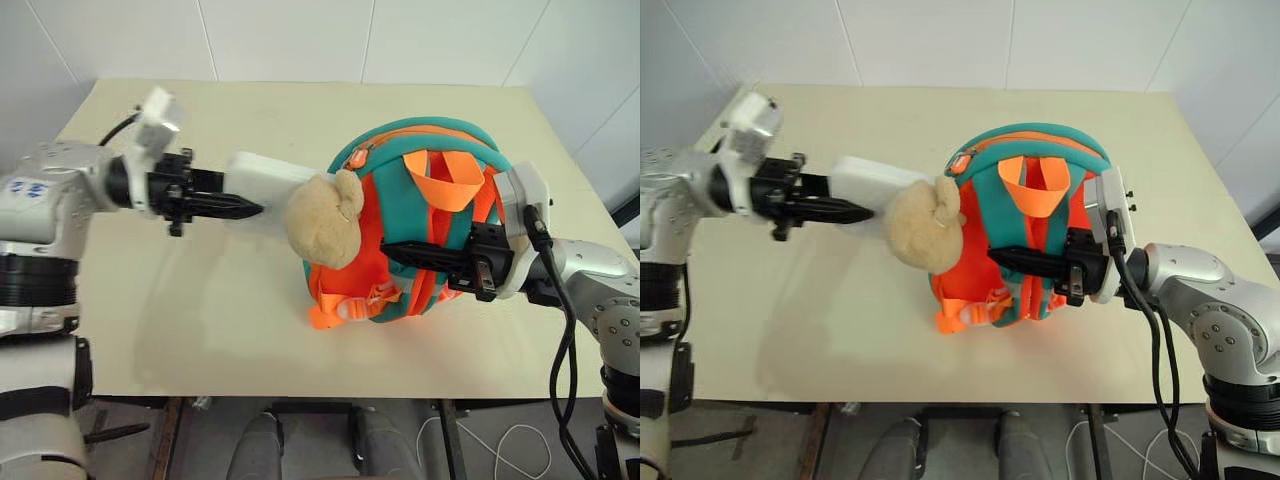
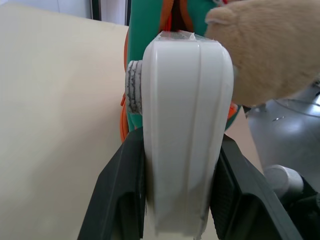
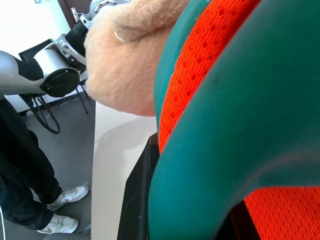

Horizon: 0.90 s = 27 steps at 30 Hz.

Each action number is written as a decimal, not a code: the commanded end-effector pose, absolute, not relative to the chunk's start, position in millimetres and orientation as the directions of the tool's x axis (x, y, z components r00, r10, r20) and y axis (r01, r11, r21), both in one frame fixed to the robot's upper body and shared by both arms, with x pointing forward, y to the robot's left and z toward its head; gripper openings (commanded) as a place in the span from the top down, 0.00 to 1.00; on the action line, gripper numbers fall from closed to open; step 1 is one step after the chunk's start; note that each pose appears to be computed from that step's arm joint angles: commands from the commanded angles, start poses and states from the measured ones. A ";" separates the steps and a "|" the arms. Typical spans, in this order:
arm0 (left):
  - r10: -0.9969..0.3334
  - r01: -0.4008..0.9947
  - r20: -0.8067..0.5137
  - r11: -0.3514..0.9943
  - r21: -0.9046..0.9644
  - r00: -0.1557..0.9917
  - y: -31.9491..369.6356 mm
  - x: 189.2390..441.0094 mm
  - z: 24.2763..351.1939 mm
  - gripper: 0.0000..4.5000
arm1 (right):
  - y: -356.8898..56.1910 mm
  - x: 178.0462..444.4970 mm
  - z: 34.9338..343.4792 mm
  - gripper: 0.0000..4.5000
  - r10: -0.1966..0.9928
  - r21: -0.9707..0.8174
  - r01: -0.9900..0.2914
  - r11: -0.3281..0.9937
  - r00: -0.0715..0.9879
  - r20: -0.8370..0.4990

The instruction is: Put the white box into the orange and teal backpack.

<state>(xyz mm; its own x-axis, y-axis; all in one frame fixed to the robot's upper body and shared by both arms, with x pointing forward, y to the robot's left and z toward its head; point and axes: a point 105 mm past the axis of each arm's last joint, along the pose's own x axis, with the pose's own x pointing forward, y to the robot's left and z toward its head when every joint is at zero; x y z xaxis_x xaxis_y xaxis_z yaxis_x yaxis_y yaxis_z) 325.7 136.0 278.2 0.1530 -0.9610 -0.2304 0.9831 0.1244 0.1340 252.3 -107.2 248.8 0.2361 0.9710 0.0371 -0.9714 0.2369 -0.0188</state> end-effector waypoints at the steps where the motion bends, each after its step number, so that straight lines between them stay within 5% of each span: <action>1: -0.960 0.974 -0.219 0.135 0.184 0.175 103.2 331.7 283.3 0.72 | -104.4 249.3 257.0 1.00 0.973 -0.062 -0.973 0.223 0.218 0.070; 12: -0.961 0.983 -0.226 0.130 0.127 0.157 16.5 346.2 236.7 0.72 | -99.5 251.1 255.6 1.00 0.973 -0.072 -0.972 0.222 0.216 0.080; 18: -0.965 0.996 -0.255 0.044 0.084 0.064 19.2 328.4 239.3 0.30 | -98.8 250.8 256.0 1.00 0.971 -0.077 -0.970 0.230 0.223 0.087; 23: -0.966 0.990 -0.234 0.082 0.117 0.107 67.1 322.0 267.1 0.00 | -99.4 249.8 254.9 1.00 0.968 -0.075 -0.968 0.240 0.233 0.088; 27: -0.954 0.984 -0.261 0.114 0.140 0.148 102.4 314.6 276.0 0.00 | -99.2 250.3 254.0 1.00 0.969 -0.072 -0.968 0.239 0.233 0.087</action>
